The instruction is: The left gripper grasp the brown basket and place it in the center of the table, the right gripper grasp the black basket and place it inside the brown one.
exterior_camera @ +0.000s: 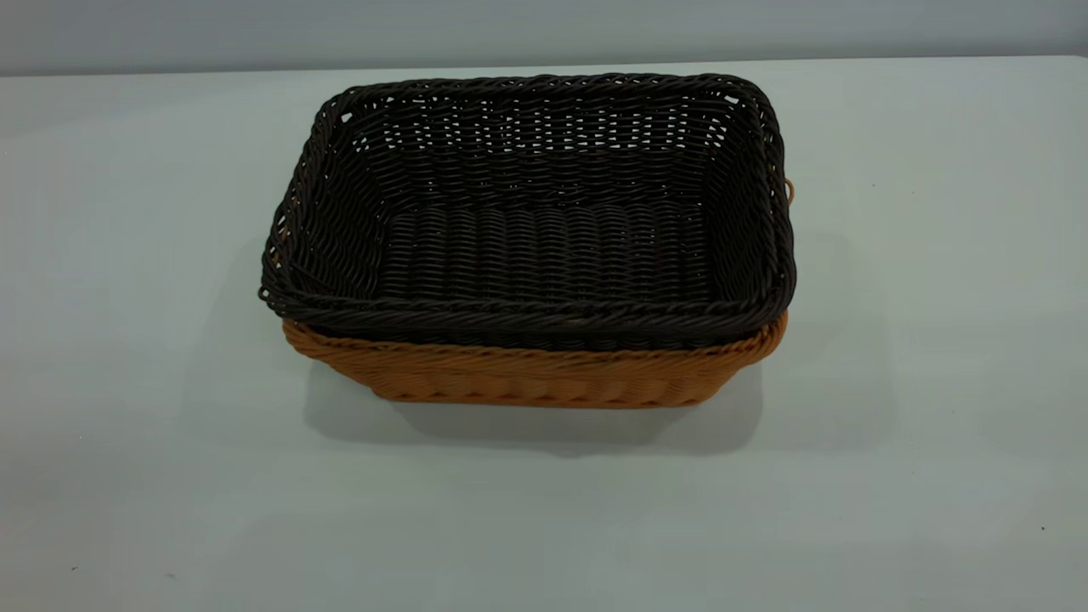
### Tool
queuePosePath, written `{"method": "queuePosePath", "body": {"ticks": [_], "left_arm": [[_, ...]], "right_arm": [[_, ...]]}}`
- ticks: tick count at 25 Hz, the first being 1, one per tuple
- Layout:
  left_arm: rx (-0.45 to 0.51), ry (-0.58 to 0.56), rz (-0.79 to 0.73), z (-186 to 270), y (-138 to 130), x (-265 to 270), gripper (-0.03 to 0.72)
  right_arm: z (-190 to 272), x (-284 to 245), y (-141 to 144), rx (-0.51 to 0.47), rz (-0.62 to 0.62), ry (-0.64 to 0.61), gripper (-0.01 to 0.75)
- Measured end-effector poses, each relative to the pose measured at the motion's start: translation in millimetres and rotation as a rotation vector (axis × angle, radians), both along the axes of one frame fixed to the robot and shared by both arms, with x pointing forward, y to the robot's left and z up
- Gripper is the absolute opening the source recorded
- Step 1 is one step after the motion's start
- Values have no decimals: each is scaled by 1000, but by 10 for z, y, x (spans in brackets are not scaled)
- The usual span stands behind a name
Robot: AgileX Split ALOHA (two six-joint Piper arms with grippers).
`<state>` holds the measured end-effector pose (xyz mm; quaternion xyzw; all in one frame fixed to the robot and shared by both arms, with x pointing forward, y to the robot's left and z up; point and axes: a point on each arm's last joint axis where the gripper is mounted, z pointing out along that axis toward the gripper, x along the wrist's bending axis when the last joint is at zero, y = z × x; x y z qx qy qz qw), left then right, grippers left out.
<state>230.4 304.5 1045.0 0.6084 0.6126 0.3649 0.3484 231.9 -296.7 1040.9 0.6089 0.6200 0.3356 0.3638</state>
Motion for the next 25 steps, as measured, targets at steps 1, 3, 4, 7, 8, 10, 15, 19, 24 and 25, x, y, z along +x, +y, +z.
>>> {"method": "queuePosePath", "body": {"ticks": [1, 3, 4, 7, 8, 10, 15, 19, 24, 25], "left_arm": [[0, 0, 0, 0, 0, 0, 471], [0, 0, 0, 0, 0, 0, 471], [0, 0, 0, 0, 0, 0, 471], [0, 0, 0, 0, 0, 0, 471], [0, 0, 0, 0, 0, 0, 471], [0, 0, 0, 0, 0, 0, 471], [0, 0, 0, 0, 0, 0, 471], [0, 0, 0, 0, 0, 0, 471], [0, 0, 0, 0, 0, 0, 471], [0, 0, 0, 0, 0, 0, 471]], "right_arm": [[-2, 0, -11, 10, -20, 0, 582], [-2, -1, -30, 14, -47, 0, 582], [-2, -1, -33, 17, -53, 0, 582], [-2, -1, -37, 21, -59, -1, 582], [-2, -1, -37, 21, -59, -1, 582], [-2, -1, -37, 20, -60, -1, 582], [-2, -1, -37, 20, -60, -1, 582], [-2, -1, -37, 20, -60, -1, 582], [-2, -1, -38, 20, -60, -1, 582], [-2, -1, -38, 20, -60, -1, 582]]}}
